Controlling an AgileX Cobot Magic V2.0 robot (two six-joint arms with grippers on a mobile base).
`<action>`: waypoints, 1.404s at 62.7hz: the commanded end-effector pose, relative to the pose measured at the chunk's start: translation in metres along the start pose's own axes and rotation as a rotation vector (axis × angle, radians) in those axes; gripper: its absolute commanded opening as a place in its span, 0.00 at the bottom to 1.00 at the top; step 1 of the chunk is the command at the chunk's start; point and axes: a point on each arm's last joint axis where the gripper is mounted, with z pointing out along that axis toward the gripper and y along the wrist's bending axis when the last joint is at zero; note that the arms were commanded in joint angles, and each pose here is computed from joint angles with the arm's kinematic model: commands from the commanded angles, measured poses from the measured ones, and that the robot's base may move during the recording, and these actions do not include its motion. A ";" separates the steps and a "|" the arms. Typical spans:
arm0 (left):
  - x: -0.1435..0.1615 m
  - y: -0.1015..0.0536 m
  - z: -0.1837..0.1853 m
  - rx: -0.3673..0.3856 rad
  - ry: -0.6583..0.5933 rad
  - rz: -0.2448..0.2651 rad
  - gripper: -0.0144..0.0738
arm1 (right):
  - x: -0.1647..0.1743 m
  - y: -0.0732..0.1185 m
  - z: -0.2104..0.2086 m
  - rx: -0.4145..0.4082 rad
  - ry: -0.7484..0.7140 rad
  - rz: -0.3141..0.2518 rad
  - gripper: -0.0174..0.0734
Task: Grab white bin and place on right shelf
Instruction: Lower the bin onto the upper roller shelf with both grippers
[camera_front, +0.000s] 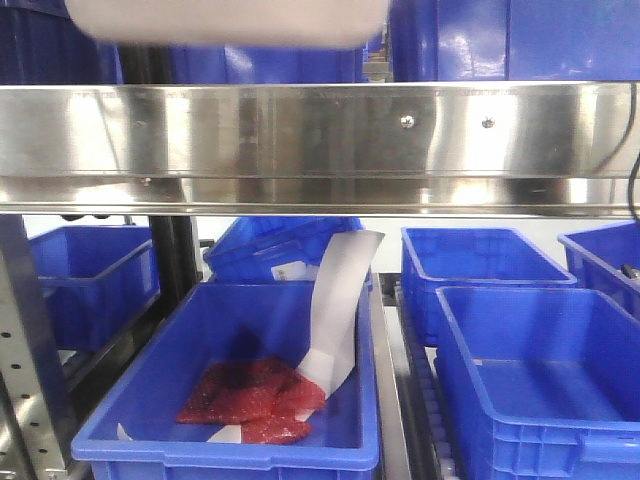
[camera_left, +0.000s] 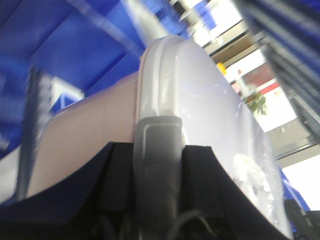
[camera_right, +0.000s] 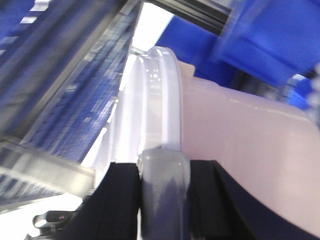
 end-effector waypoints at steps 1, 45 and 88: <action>0.017 -0.045 -0.001 0.206 0.145 0.001 0.06 | 0.026 0.068 -0.002 -0.306 0.159 0.029 0.46; 0.023 -0.023 0.006 0.066 0.199 0.116 0.69 | 0.029 0.037 0.009 -0.150 0.184 -0.092 0.89; -0.013 -0.016 -0.023 -0.073 0.121 0.364 0.71 | -0.010 0.043 -0.011 0.068 0.150 -0.513 0.89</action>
